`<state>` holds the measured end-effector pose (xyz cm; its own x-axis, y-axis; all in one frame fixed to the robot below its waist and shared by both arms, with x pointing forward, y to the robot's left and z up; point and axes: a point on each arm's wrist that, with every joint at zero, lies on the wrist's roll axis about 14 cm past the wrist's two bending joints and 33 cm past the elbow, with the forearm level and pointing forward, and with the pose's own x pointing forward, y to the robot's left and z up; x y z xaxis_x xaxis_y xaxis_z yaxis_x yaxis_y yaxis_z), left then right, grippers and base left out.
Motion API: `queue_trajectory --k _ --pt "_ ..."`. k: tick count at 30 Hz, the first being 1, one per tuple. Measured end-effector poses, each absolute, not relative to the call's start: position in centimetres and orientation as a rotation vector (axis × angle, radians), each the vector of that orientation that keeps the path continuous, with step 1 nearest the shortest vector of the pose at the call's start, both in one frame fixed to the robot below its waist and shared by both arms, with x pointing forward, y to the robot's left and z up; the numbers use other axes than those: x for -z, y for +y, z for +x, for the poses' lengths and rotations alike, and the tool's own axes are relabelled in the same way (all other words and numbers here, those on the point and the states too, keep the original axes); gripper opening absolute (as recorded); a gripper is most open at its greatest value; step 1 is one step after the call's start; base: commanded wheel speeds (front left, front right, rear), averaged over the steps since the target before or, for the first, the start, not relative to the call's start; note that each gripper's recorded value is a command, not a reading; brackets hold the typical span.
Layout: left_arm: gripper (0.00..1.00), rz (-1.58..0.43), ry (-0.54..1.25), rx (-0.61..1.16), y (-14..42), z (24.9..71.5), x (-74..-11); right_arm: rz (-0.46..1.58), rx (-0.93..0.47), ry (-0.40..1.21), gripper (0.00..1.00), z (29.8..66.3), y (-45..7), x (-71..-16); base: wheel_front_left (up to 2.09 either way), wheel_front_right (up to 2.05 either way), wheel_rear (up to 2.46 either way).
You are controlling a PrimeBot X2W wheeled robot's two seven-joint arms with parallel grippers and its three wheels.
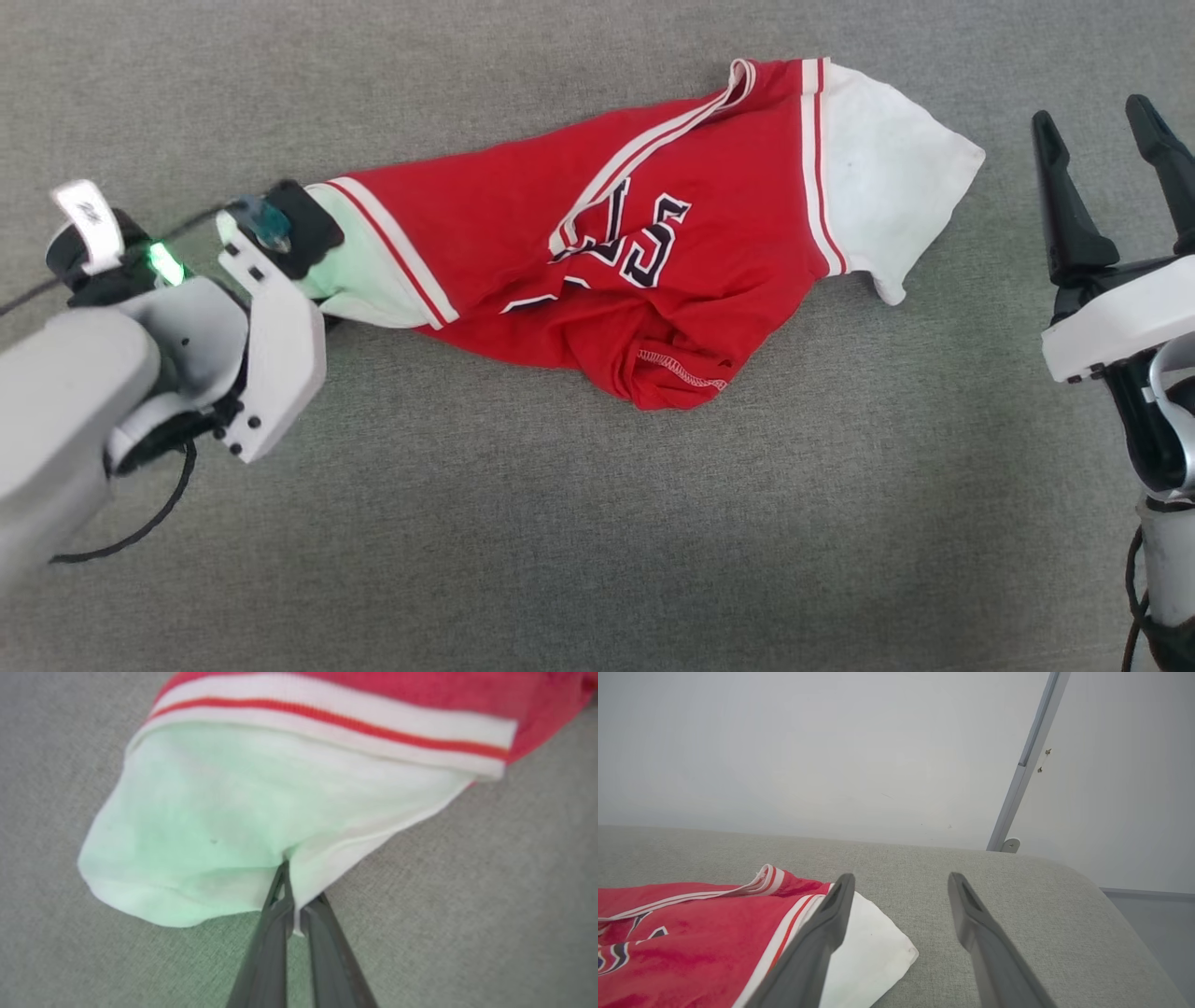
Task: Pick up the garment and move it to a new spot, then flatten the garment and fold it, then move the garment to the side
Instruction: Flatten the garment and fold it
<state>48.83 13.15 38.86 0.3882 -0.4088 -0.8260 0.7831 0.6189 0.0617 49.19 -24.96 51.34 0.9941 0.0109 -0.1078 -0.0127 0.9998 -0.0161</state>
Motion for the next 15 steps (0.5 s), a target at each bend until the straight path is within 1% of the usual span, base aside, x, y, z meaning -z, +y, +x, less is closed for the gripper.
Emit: queue_trajectory --k 3,8,11,15 --pt "0.00 0.412 0.856 0.792 12.5 49.6 -41.0 -0.014 -0.017 0.103 1.00 49.1 -24.7 -51.5 0.00 0.00 0.00" --pt "0.00 0.248 0.775 0.751 11.9 52.5 -46.7 -0.011 -0.019 0.106 1.00 49.0 -24.6 -51.5 0.00 0.00 0.00" --pt "0.00 0.162 0.744 0.677 12.5 55.1 -49.2 -0.010 -0.020 0.111 1.00 49.0 -24.6 -51.3 0.00 0.00 0.00" --pt "0.00 0.042 0.804 0.528 14.3 57.8 -48.5 0.000 -0.028 0.116 1.00 49.0 -24.1 -50.9 0.00 0.00 0.00"
